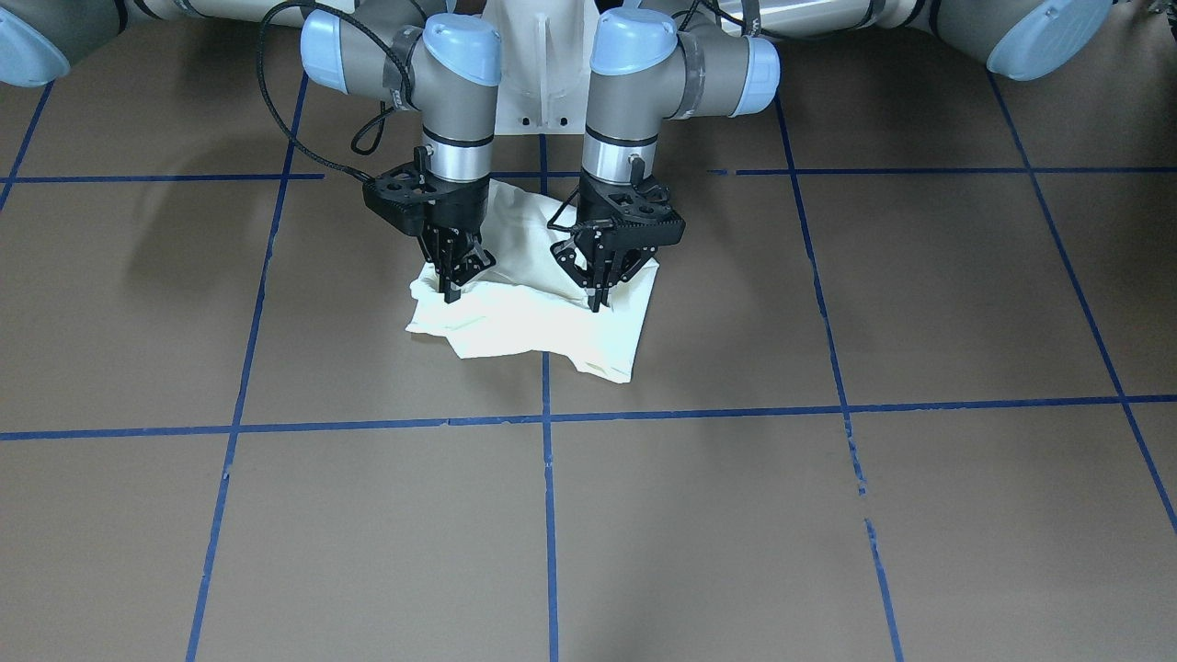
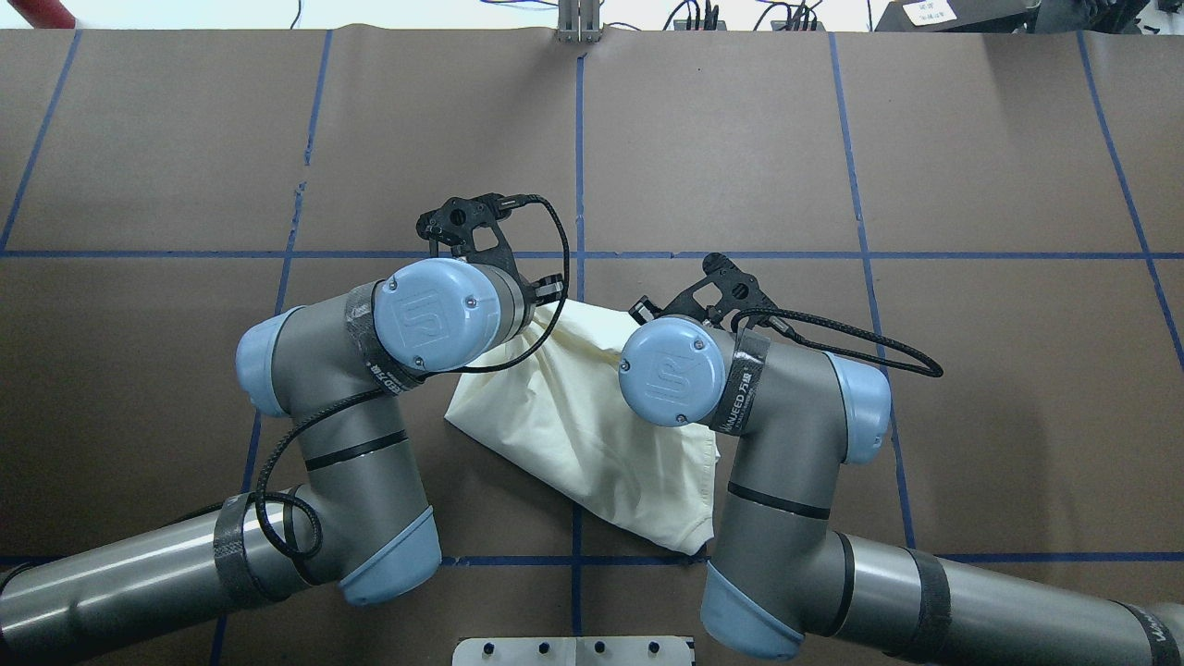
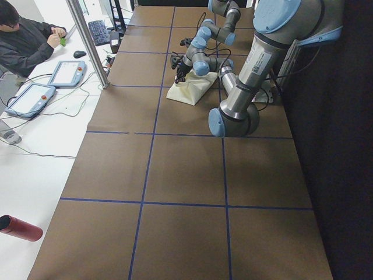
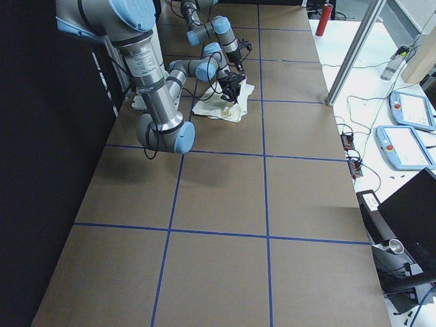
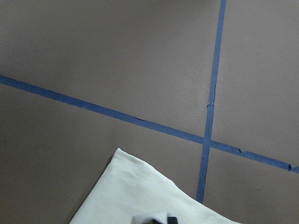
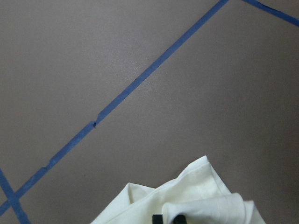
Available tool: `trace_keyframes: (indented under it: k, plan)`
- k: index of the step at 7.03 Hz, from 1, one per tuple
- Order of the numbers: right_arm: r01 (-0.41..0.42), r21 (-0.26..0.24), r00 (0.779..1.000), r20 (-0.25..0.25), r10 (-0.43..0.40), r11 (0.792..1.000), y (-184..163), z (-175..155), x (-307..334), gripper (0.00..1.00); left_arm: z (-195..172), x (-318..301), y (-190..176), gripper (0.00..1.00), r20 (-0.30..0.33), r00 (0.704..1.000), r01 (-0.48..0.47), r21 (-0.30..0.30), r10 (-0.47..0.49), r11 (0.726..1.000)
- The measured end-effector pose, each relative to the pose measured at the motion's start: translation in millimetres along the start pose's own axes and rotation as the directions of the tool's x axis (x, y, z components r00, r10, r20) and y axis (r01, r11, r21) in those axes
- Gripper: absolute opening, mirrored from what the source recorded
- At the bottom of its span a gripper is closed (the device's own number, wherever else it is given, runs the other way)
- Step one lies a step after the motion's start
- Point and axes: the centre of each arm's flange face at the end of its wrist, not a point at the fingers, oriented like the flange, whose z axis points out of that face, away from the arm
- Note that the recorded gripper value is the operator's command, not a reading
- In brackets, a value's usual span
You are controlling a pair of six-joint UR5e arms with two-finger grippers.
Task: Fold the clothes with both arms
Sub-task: 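Carry the held near edge over the shirt toward its far edge with both grippers, then lower the folded edge onto the shirt and open the right gripper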
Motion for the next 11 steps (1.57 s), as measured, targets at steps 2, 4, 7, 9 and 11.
trace_keyframes:
  k: [2,4,7,9,11]
  plan:
    - [0.055,-0.033,0.998,0.02,-0.054,0.998,-4,-16,-7,1.0,-16,-5,-20,1.0,-0.035,0.997,-0.075,-0.015,0.075,0.997]
    - [0.176,-0.086,0.984,0.052,-0.172,0.981,2,-38,-4,1.0,-49,-28,-41,1.0,-0.09,0.985,-0.152,-0.051,0.147,0.987]
    - [0.473,-0.107,0.881,0.061,-0.47,0.874,39,-34,18,1.0,-63,-37,-46,1.0,-0.114,0.979,-0.176,-0.062,0.168,0.982]
    - [0.566,-0.104,0.823,0.018,-0.568,0.818,53,-8,26,1.0,-63,-38,-46,1.0,-0.114,0.979,-0.175,-0.062,0.167,0.983]
    - [0.596,-0.098,0.8,-0.017,-0.6,0.797,55,10,29,1.0,-63,-38,-46,1.0,-0.114,0.979,-0.174,-0.063,0.166,0.983]
